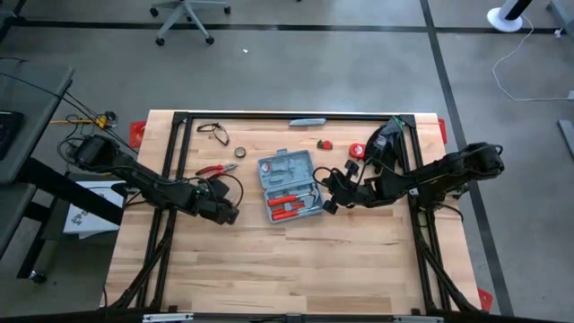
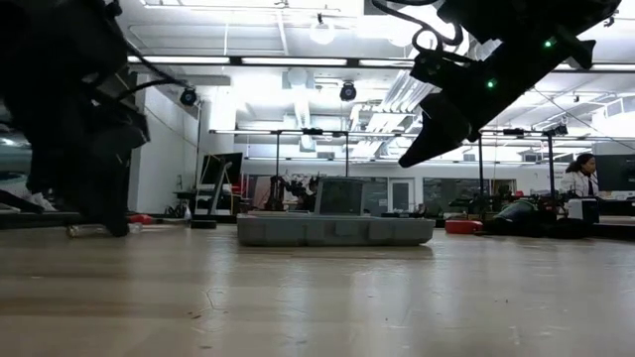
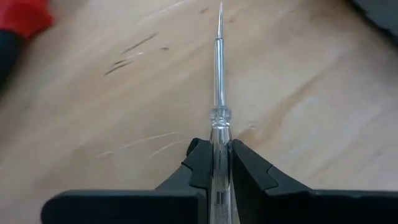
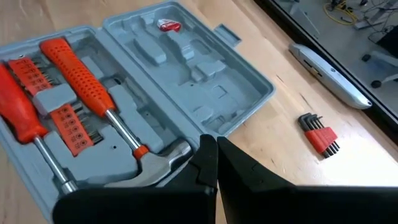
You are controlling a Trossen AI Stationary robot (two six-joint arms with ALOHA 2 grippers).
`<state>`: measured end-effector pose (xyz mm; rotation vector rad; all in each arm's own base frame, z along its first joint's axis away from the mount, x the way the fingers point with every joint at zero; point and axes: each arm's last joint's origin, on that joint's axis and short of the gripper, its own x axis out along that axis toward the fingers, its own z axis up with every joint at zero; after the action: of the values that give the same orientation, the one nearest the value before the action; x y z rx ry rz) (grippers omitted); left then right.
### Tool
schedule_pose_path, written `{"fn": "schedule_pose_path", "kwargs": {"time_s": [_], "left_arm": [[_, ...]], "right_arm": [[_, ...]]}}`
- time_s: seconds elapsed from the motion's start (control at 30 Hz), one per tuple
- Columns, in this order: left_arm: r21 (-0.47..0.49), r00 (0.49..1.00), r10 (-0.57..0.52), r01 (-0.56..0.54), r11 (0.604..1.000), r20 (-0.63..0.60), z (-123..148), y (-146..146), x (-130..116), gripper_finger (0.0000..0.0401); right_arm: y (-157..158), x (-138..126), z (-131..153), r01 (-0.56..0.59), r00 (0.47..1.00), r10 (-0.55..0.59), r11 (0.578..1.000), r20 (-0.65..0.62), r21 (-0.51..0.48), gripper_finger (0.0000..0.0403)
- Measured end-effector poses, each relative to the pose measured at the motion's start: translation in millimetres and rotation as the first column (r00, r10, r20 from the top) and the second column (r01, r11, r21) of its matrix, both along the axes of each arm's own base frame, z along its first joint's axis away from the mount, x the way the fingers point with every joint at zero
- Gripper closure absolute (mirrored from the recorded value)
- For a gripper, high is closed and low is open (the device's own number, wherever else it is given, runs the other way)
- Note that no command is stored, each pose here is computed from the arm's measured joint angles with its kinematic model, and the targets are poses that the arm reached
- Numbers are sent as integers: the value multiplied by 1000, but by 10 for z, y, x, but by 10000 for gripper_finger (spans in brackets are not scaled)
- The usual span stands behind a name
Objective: Prefit tool cases
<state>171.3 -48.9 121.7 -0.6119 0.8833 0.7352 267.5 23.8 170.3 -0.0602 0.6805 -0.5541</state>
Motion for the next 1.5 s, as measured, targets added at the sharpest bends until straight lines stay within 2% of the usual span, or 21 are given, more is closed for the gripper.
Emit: {"fn": "schedule_pose_path", "kwargs": {"time_s": [0.17, 0.4, 0.6, 0.83, 0.97, 1.13, 1.2, 1.33, 1.5], "left_arm": [[59, 991, -94, 88, 994, 91, 95, -30, 137, 377], [175, 952, -206, 168, 970, 227, 219, -10, 319, 377], [295, 917, -284, 199, 934, 281, 325, 107, 452, 377], [332, 875, -366, 259, 907, 317, 288, 330, 671, 377], [323, 858, -442, 354, 878, 262, 218, 397, 940, 377], [333, 825, -541, 470, 817, 164, 101, 439, 1336, 377], [319, 835, -541, 488, 812, 98, 56, 480, 1449, 377], [300, 850, -527, 510, 806, -29, 9, 531, 1562, 378], [298, 854, -518, 508, 808, -50, 21, 547, 1558, 378]], "right_arm": [[1, 6, 6, -1, 1000, 1, 1000, 8, -1, 403], [-7, 14, 41, 26, 999, -24, 999, 38, -33, 403], [-21, -4, 148, 19, 997, -15, 998, 73, -59, 403], [-56, -41, 280, 32, 992, -22, 997, 121, -77, 403], [-84, -42, 287, 37, 993, -27, 996, 117, -85, 403], [-102, -41, 287, 43, 993, -33, 995, 117, -84, 403], [-100, -41, 288, 41, 993, -31, 996, 117, -83, 403], [-96, -40, 285, 27, 993, -19, 997, 115, -73, 403], [-93, -39, 284, 18, 993, -11, 998, 114, -66, 403]]}}
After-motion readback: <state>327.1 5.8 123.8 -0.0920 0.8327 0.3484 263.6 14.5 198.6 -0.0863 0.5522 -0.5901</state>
